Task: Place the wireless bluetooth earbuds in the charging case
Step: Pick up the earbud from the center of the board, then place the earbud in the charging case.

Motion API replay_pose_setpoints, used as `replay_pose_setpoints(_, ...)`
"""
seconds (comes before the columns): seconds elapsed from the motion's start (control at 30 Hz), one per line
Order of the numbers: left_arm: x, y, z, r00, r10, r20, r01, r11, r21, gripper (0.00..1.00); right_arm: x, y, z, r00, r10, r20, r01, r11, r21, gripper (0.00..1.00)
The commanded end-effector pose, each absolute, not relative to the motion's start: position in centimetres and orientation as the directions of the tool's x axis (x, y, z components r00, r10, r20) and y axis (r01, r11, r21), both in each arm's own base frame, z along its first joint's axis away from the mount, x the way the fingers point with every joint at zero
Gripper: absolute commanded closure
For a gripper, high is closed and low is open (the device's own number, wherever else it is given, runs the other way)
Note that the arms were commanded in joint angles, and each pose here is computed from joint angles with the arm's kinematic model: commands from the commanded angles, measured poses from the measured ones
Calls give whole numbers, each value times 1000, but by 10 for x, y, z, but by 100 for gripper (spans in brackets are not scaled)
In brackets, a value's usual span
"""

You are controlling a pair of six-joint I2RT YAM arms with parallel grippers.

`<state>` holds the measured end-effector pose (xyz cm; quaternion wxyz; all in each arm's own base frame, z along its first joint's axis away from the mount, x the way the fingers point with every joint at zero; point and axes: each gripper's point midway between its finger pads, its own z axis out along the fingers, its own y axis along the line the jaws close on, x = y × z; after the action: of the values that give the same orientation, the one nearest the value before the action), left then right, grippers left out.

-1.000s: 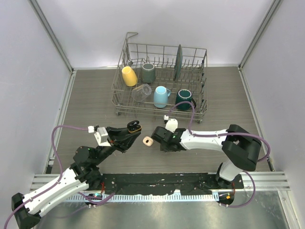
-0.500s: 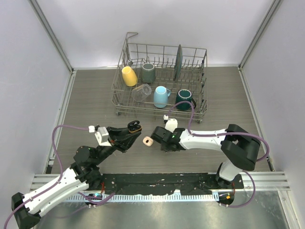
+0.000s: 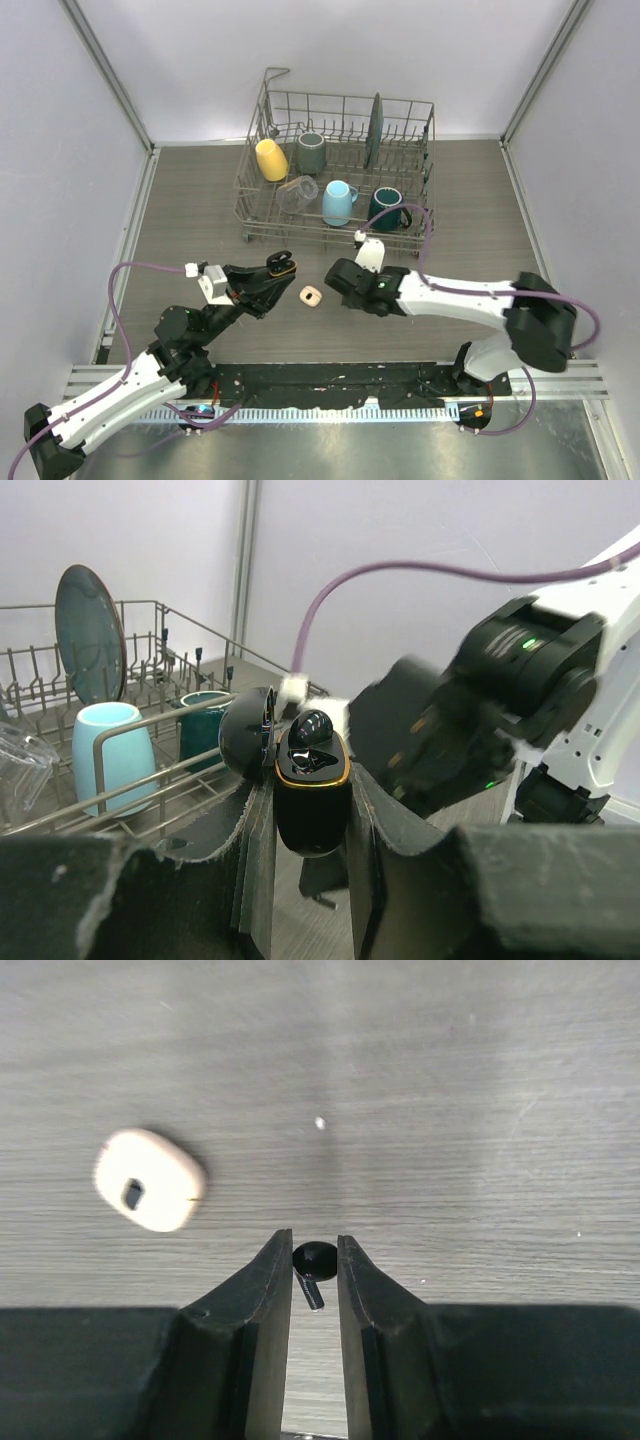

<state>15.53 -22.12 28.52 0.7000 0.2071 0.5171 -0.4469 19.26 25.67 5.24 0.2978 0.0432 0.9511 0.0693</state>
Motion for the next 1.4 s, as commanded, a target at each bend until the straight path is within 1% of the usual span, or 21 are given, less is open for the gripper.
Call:
replay_pose_setpoints(0.0, 160, -215, 298, 99, -453, -886, 823, 538, -183, 100, 207, 257, 124, -633, 285, -719, 58, 945, 323, 99)
replay_pose_setpoints(0.03, 161, -215, 297, 97, -452, -887, 821, 540, -185, 100, 208, 258, 150, -575, 351, -739, 46, 916, 399, 99)
replay_pose_setpoints(0.1, 162, -216, 297, 97, -450, -888, 820, 541, -185, 100, 210, 247, 179, -458, 420, -784, 40, 890, 454, 99)
replay_pose_setpoints(0.13, 162, -217, 297, 94, -452, -887, 821, 539, -188, 100, 203, 251, 208, -414, 484, -771, -13, 844, 536, 99)
replay_pose_setpoints(0.17, 166, -214, 297, 99, -457, -884, 805, 559, -199, 100, 206, 241, 218, -350, 514, -783, -7, 835, 551, 99)
replay_pose_setpoints(0.2, 167, -213, 299, 102, -465, -879, 801, 562, -205, 100, 205, 239, 230, -316, 546, -776, -19, 814, 581, 99)
replay_pose_setpoints(0.23, 168, -214, 298, 97, -463, -881, 799, 564, -209, 100, 200, 239, 255, -284, 598, -749, -68, 767, 638, 99)
replay_pose_setpoints(0.3, 169, -213, 300, 101, -471, -876, 798, 565, -211, 100, 199, 230, 271, -222, 632, -742, -89, 745, 661, 99)
replay_pose_setpoints(0.4, 171, -215, 299, 97, -472, -876, 795, 567, -217, 100, 193, 237, 307, -180, 673, -717, -202, 688, 697, 99)
replay_pose_setpoints(0.43, 171, -216, 298, 96, -470, -877, 796, 565, -216, 100, 191, 241, 327, -164, 719, -676, -243, 634, 734, 99)
replay_pose_setpoints(0.47, 172, -218, 297, 90, -466, -880, 798, 562, -216, 100, 189, 245, 331, -153, 690, -708, -280, 656, 701, 99)
replay_pose_setpoints(0.5, 172, -219, 298, 89, -468, -879, 801, 559, -216, 100, 187, 249, 338, -149, 687, -711, -312, 649, 693, 99)
replay_pose_setpoints(0.53, 170, -221, 298, 88, -466, -880, 808, 551, -211, 100, 183, 257, 354, -150, 716, -682, -364, 602, 711, 99)
replay_pose_setpoints(0.57, 170, -222, 298, 86, -464, -882, 812, 546, -208, 100, 181, 262, 360, -148, 716, -682, -397, 589, 704, 99)
replay_pose_setpoints(0.6, 170, -224, 297, 85, -460, -884, 815, 543, -204, 100, 180, 268, 360, -131, 692, -710, -423, 609, 671, 99)
replay_pose_setpoints(0.63, 171, -225, 297, 85, -460, -884, 816, 542, -204, 100, 176, 274, 375, -129, 720, -682, -475, 558, 680, 99)
replay_pose_setpoints(0.7, 166, -230, 299, 83, -456, -886, 837, 515, -187, 100, 172, 283, 383, -106, 706, -700, -528, 557, 641, 99)
replay_pose_setpoints(0.77, 164, -235, 298, 76, -448, -891, 850, 497, -178, 100, 164, 299, 395, -109, 708, -698, -597, 515, 615, 99)
replay_pose_setpoints(0.87, 162, -241, 297, 77, -434, -898, 864, 478, -157, 100, 161, 317, 401, -121, 695, -708, -631, 497, 595, 99)
replay_pose_setpoints(1.1, 157, -242, 302, 102, -434, -895, 879, 460, -122, 100, 154, 341, 395, -160, 679, -717, -671, 458, 583, 99)
replay_pose_setpoints(1.37, 154, -240, 306, 122, -441, -889, 885, 455, -104, 100, 154, 354, 384, -188, 649, -737, -668, 465, 581, 99)
